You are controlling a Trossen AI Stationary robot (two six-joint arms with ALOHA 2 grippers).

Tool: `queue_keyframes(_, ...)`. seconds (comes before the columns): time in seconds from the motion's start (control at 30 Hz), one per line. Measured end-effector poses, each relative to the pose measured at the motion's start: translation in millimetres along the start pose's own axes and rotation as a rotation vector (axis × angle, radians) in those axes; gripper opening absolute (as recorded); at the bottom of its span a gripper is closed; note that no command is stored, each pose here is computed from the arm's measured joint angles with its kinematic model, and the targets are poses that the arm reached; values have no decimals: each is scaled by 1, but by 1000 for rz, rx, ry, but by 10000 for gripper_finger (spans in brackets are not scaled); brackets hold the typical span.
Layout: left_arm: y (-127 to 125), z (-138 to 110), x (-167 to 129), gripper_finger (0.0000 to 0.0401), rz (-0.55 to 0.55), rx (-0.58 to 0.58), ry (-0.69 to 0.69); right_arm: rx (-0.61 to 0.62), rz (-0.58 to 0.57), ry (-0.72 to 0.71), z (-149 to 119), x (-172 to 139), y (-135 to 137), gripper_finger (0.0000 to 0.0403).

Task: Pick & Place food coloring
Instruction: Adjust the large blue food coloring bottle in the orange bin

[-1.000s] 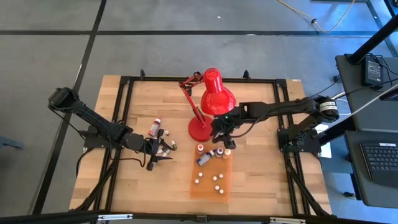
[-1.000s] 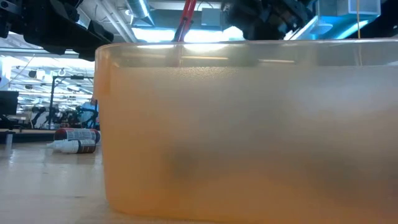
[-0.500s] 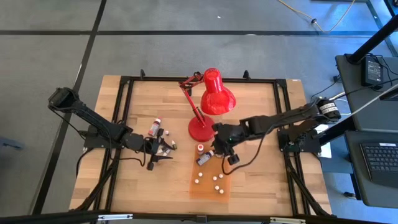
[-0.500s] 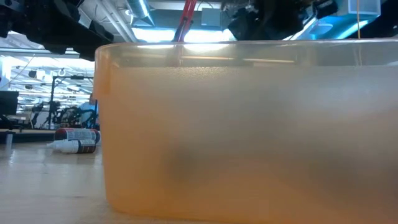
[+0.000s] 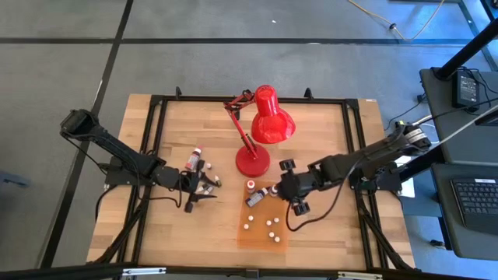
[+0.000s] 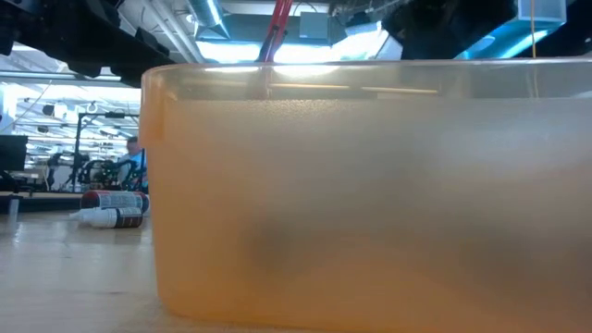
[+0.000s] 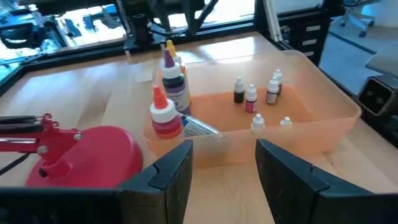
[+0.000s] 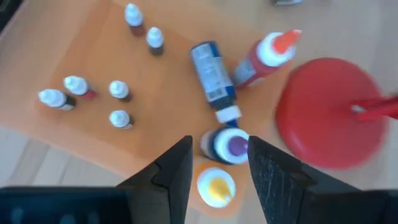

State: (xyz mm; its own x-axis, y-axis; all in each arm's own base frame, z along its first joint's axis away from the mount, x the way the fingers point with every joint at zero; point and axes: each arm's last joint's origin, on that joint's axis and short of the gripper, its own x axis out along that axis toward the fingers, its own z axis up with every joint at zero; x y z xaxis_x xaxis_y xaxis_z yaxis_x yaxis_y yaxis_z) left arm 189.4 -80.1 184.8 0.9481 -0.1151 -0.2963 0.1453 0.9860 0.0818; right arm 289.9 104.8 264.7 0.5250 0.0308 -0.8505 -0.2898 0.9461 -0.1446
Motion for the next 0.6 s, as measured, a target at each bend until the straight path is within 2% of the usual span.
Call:
queue_keyframes(0.1, 1, 0, 0, 171, 24, -4, -2, 3, -55, -33, 2, -7, 3, 156)
queue_keyframes(0.27, 2, 2, 0, 181, 63, -10, -23, 57, -56, -18, 0, -7, 4, 156)
queue_keyframes(0.43, 2, 5, 0, 236, 65, -11, -30, 102, -58, 5, -3, -7, 4, 156)
queue_keyframes(0.6, 0, 23, 2, 299, 40, -26, -79, 130, -73, 109, -13, -8, 4, 156)
